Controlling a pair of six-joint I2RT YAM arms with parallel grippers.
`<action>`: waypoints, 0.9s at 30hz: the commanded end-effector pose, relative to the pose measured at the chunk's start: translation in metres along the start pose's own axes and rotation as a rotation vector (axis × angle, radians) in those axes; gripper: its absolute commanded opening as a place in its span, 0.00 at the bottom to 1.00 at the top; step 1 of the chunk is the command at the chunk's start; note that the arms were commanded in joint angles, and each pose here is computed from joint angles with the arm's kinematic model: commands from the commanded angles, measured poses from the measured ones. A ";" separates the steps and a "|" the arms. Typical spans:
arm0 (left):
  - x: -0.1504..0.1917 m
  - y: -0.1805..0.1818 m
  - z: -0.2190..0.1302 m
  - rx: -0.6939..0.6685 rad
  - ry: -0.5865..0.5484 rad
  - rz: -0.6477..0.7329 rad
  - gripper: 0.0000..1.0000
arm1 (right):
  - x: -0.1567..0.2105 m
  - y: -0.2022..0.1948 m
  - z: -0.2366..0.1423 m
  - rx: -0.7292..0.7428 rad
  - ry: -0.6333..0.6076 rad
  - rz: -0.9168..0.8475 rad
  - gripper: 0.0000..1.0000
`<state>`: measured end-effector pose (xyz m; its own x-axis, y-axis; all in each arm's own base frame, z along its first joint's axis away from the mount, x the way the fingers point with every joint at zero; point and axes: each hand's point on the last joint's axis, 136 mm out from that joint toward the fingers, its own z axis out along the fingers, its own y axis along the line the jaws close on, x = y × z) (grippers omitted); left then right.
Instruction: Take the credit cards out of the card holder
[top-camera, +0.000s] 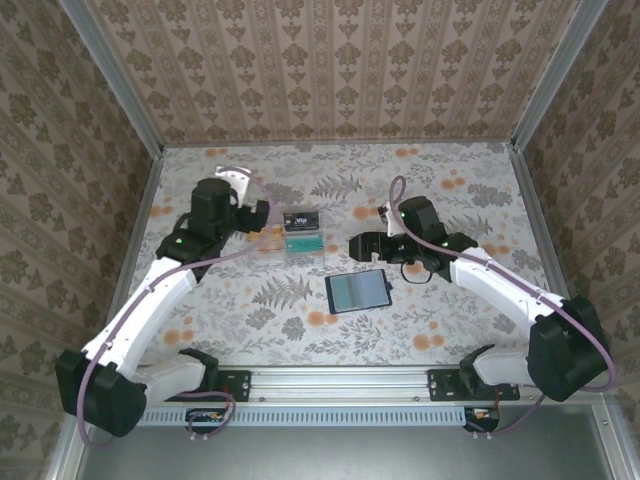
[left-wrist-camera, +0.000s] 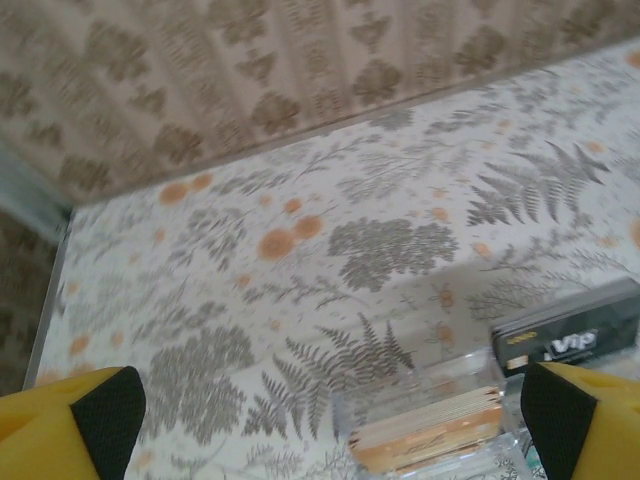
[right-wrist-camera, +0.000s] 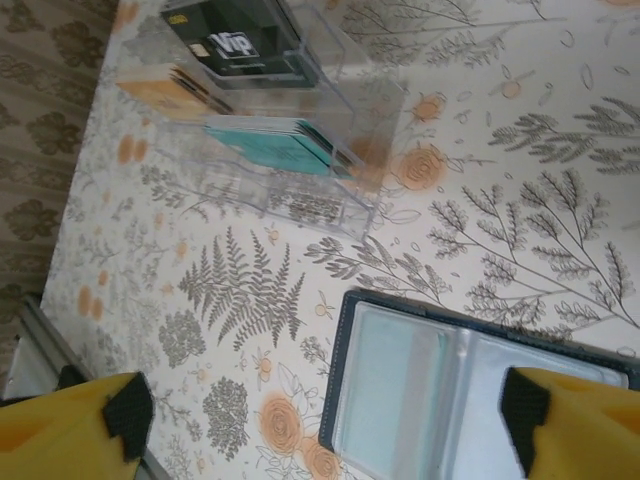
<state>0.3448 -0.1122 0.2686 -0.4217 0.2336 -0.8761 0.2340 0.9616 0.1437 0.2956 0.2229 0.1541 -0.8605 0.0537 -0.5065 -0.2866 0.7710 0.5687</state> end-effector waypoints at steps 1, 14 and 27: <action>0.015 0.000 -0.015 0.032 0.020 -0.174 1.00 | 0.018 -0.023 -0.001 0.132 0.025 -0.004 0.83; 0.102 -0.089 -0.026 0.287 0.234 -0.614 0.65 | 0.089 -0.095 0.021 0.367 0.170 0.100 0.36; 0.151 -0.187 -0.025 0.465 0.432 -0.633 0.57 | 0.139 -0.086 0.042 0.385 0.240 0.114 0.21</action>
<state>0.2181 -0.2366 0.1217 -0.8443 -0.1676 -0.5090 0.1494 0.8386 -0.5238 0.2317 0.1971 0.0205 -0.9536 0.0145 -0.3006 -0.0929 0.9359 0.3398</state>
